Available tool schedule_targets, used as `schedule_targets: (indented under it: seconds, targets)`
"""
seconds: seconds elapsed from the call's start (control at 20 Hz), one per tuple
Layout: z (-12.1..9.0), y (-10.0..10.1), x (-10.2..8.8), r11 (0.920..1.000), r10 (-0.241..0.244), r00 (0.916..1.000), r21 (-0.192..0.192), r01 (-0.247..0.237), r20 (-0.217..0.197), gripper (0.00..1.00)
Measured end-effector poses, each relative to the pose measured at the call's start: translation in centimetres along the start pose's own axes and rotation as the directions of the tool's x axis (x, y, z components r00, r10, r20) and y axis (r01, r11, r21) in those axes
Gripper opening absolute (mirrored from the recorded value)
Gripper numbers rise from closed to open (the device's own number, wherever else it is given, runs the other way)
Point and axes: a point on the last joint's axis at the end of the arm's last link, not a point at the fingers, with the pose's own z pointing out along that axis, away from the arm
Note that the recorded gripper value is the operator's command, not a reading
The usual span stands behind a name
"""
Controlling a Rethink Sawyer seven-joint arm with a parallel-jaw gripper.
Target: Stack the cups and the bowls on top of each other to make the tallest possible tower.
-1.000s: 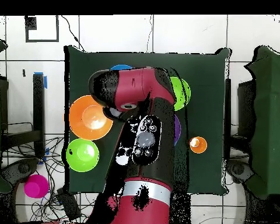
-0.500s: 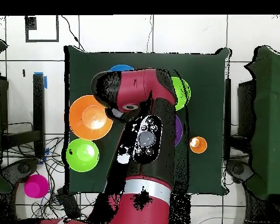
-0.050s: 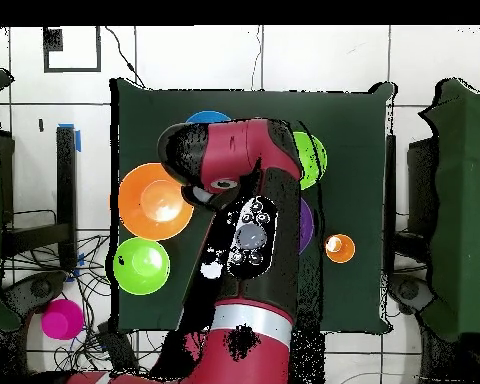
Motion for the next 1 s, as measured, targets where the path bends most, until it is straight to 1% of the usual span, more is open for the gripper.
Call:
schedule_targets:
  seconds: [0.2,0.7,1.0]
  targets:
    - [0.1,0.0,-0.1,1.0000,0.001,1.0000,0.002,-0.001,0.001,0.00]
    - [0.1,1.0,-1.2,1.0000,0.003,0.9998,-0.001,-0.003,0.021,0.00]
    - [0.7,1.3,-1.3,1.0000,0.000,0.9999,0.005,0.000,0.017,0.00]
